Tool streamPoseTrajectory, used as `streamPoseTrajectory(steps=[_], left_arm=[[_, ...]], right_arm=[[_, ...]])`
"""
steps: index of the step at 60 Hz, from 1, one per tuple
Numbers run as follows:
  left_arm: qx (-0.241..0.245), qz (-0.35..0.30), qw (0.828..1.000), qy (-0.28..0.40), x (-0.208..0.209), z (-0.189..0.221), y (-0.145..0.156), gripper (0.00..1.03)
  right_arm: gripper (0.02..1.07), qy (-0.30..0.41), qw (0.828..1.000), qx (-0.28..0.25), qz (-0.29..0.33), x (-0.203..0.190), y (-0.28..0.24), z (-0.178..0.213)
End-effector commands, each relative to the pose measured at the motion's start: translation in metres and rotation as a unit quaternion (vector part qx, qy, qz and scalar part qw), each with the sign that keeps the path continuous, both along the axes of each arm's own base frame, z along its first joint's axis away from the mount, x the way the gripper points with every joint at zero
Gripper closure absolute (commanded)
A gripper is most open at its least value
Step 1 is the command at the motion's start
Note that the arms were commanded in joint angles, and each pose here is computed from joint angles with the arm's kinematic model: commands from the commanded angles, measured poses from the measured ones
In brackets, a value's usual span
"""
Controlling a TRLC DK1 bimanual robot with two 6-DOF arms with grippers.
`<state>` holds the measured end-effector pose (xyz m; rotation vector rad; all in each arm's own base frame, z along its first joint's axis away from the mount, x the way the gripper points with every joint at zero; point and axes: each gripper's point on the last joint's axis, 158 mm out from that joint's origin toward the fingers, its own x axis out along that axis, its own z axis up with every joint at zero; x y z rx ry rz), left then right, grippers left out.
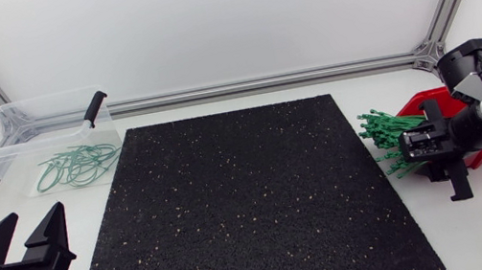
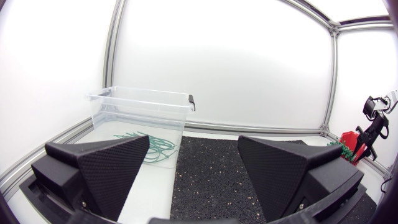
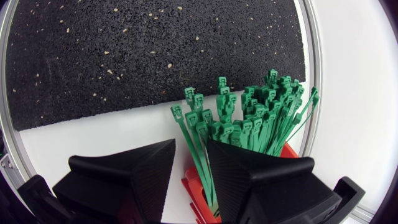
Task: Take a green cable tie from the red box, thread the tail through the head to close it, then place it in the transparent bin on the left.
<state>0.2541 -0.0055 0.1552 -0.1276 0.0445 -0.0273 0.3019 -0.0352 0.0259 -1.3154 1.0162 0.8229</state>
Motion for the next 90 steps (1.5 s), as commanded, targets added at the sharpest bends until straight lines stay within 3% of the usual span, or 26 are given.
streamPoseTrajectory(steps=[1, 4, 10, 22, 40, 90], left_arm=[[0.01, -0.002, 1.0, 0.029, 0.0, -0.025, -0.001, 0.04], [0.01, -0.002, 1.0, 0.029, 0.0, -0.025, -0.001, 0.04], [0.01, -0.002, 1.0, 0.029, 0.0, -0.025, -0.001, 0.04], [0.01, -0.003, 0.999, 0.031, 0.0, -0.025, -0.001, 0.04], [0.01, -0.003, 0.999, 0.031, 0.0, -0.025, -0.001, 0.04], [0.01, -0.003, 0.999, 0.031, 0.0, -0.025, -0.001, 0.04]], right_arm=[[0.65, 0.022, 1.0, -0.002, 0.0, -0.011, 0.0, -0.014], [0.68, 0.024, 1.0, -0.003, 0.0, -0.012, 0.0, -0.015], [0.82, 0.026, 1.0, -0.004, 0.0, -0.013, -0.002, -0.016], [0.84, 0.031, 0.999, -0.007, -0.003, -0.016, -0.007, -0.018], [1.01, 0.041, 0.999, -0.01, -0.006, -0.021, -0.009, -0.018], [1.01, -0.008, 1.0, -0.005, 0.003, -0.018, -0.002, 0.022]])
